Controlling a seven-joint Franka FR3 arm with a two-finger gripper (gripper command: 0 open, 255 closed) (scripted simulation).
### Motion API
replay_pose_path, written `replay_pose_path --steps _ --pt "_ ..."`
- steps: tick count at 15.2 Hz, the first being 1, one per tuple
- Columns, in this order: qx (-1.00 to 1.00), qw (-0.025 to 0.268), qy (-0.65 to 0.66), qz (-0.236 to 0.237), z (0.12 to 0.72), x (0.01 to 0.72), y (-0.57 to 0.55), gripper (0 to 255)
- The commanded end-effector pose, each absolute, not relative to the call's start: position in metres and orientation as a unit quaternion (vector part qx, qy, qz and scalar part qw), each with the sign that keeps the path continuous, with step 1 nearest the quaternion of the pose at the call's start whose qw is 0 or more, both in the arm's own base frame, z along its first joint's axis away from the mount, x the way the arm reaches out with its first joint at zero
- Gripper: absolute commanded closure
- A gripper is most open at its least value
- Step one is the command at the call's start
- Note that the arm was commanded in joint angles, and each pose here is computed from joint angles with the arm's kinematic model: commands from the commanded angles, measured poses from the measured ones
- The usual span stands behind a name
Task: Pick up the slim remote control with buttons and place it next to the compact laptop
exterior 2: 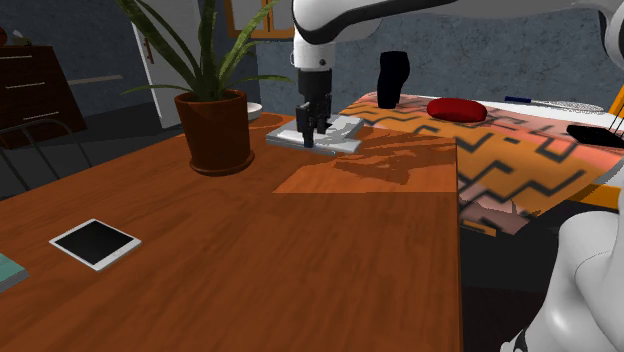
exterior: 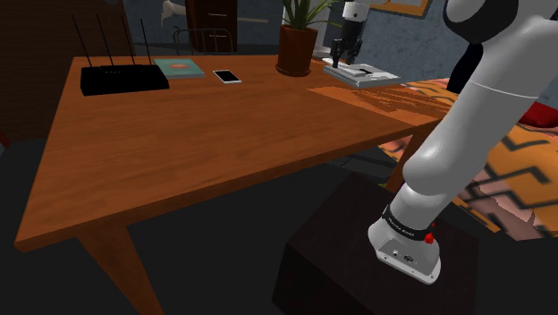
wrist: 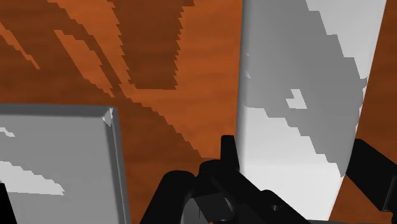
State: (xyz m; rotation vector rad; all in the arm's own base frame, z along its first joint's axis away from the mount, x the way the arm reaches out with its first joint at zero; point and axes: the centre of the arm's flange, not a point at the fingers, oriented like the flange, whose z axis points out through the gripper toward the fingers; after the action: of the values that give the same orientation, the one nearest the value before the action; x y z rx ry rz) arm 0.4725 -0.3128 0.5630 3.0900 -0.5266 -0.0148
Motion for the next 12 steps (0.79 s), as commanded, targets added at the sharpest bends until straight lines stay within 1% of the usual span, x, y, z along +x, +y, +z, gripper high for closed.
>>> replay_pose_path --steps 1,12 --pt "0.986 0.003 -0.167 -0.004 0.562 0.452 -0.330 255" --pt "0.986 0.003 -0.167 -0.004 0.562 0.335 -0.416 255"
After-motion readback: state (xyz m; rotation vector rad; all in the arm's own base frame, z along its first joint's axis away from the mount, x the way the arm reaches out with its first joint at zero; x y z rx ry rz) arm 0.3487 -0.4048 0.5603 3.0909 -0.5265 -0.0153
